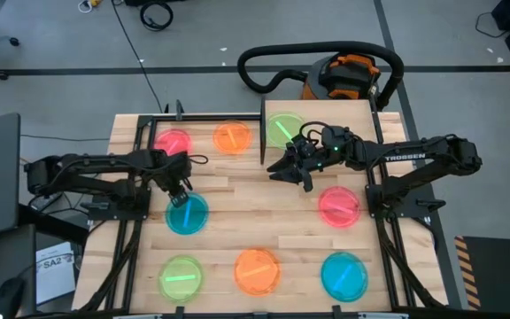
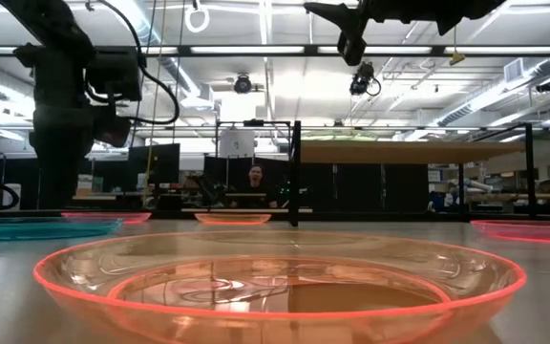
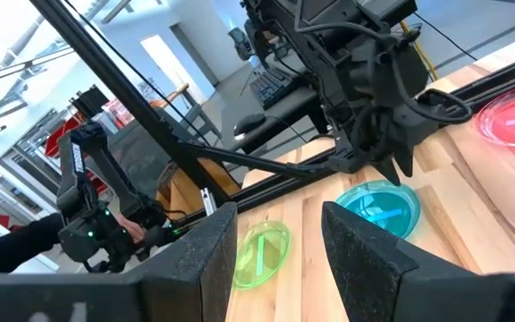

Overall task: Place and stack plates onto a shelf
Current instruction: Put the left blue plate on the shelf

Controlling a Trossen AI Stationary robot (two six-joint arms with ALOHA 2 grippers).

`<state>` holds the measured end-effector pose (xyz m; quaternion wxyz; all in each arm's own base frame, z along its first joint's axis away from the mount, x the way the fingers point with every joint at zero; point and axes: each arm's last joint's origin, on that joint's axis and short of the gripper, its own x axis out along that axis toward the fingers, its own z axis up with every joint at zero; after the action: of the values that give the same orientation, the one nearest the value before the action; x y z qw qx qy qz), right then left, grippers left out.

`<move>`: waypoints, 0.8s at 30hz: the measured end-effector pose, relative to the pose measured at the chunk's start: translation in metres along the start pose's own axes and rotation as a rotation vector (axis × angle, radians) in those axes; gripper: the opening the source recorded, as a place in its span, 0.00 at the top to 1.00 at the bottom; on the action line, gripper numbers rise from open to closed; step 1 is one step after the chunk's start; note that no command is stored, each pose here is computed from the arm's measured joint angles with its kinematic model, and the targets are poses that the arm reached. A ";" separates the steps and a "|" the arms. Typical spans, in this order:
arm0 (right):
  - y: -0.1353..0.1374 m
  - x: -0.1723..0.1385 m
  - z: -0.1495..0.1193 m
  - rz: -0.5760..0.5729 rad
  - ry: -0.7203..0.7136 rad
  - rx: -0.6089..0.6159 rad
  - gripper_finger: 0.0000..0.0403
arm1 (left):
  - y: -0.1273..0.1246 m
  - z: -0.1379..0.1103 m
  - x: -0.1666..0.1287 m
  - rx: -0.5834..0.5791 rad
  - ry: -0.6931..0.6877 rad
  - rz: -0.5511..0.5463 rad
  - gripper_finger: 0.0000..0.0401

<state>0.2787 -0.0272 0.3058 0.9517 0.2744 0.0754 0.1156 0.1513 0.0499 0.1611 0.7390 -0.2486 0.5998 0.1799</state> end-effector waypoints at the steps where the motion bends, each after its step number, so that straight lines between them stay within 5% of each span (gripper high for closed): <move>1: 0.000 0.000 0.000 0.000 0.000 0.000 0.57 | 0.001 0.001 0.001 0.000 0.006 -0.002 0.70; 18: 0.000 0.000 0.000 0.000 0.000 0.000 0.57 | 0.011 0.009 0.021 -0.063 0.112 0.001 0.70; 24: 0.000 0.000 0.000 0.000 0.001 0.000 0.57 | 0.009 0.013 0.031 -0.038 0.149 -0.079 0.70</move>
<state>0.2787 -0.0271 0.3058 0.9516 0.2745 0.0757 0.1158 0.1637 0.0636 0.1314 0.6940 -0.2987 0.6393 0.1428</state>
